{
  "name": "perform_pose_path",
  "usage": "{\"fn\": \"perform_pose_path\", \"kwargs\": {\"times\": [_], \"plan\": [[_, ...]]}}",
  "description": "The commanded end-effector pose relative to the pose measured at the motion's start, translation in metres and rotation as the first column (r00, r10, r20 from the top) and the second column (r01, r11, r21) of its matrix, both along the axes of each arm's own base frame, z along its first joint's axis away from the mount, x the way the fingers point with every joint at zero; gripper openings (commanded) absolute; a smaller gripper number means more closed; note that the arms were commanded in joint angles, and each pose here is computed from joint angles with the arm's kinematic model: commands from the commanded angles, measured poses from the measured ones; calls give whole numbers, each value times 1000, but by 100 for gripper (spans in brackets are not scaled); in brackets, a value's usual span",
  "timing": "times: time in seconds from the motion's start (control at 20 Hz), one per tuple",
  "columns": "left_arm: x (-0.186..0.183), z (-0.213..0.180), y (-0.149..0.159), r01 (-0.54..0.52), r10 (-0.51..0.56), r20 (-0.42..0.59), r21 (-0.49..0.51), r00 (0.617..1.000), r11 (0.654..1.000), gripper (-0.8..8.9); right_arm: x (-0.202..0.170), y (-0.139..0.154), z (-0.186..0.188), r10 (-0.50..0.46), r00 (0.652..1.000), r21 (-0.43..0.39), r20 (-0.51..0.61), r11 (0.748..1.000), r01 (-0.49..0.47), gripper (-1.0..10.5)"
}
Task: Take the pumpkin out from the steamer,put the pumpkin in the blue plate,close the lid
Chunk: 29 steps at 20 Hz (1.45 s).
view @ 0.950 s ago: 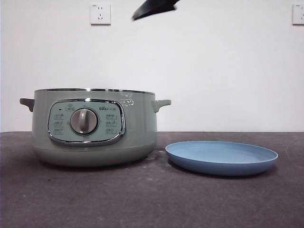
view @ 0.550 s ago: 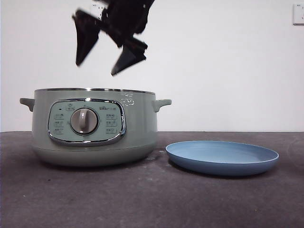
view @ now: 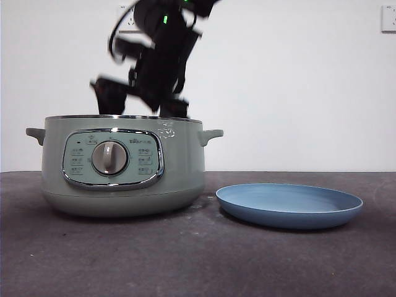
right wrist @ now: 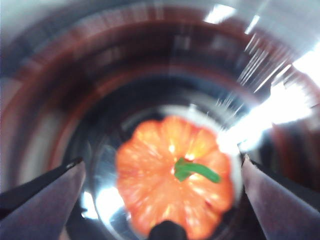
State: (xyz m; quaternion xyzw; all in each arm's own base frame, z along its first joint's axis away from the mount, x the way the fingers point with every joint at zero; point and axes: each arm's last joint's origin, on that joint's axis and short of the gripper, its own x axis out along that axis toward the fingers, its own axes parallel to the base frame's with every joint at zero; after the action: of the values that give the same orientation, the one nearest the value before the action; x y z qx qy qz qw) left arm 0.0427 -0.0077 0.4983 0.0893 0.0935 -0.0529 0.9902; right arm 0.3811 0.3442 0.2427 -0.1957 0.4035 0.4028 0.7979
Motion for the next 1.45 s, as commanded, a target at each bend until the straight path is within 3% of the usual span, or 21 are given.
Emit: {"fn": "perform_pose_path", "kwargs": {"times": [0.05, 0.15, 0.3, 0.4, 0.45, 0.6, 0.8, 0.9, 1.0, 1.1, 1.2, 1.3, 1.45], "plan": [[-5, 6, 2, -3, 5, 53, -23, 999, 1000, -9, 3, 5, -18, 9, 1000, -18, -16, 1000, -9, 599], [-5, 6, 2, -4, 5, 51, -22, 999, 1000, -9, 6, 7, -27, -1, 1000, -14, -23, 1000, 1, 590], [-4, 6, 2, -5, 6, 51, -22, 999, 1000, -9, 8, 9, -32, -3, 1000, -15, -26, 1000, 2, 255], [-5, 6, 2, -6, 7, 52, -21, 999, 1000, -9, 8, 8, -32, -2, 1000, -16, -26, 1000, 2, 120], [-4, 6, 2, -6, 7, 50, -21, 999, 1000, -9, 8, 9, -32, 5, 1000, -18, -22, 1000, -5, 0], [-4, 6, 2, -6, 7, 50, -21, 999, 1000, -9, 4, 8, -15, 11, 1000, 7, 10, 1000, -11, -16], [15, 6, -5, -3, 2, 19, 3, 1000, 1000, -9, -26, -19, 75, 5, 996, 76, 92, 997, -12, -16], [31, 5, -12, 23, -23, -10, 12, 1000, 1000, -9, -45, -48, 117, -20, 995, 74, 102, 997, 12, -16], [50, 4, -20, 77, -76, -33, 7, 997, 997, -9, -58, -83, 142, -112, 988, -21, 107, 993, 115, -16], [69, 4, -29, 130, -129, -41, -2, 991, 992, -9, -59, -120, 145, -238, 971, -139, 33, 961, 240, -17], [84, 4, -36, 189, -190, -35, -19, 981, 982, -9, -50, -145, 142, -337, 941, -178, -18, 927, 329, -17], [95, 4, -41, 209, -210, -33, -24, 977, 978, -9, -45, -157, 137, -400, 916, -219, -26, 896, 385, -17], [108, 2, -46, 230, -231, -43, -31, 972, 973, -9, -40, -165, 121, -427, 902, -269, -61, 878, 397, -17]]}}
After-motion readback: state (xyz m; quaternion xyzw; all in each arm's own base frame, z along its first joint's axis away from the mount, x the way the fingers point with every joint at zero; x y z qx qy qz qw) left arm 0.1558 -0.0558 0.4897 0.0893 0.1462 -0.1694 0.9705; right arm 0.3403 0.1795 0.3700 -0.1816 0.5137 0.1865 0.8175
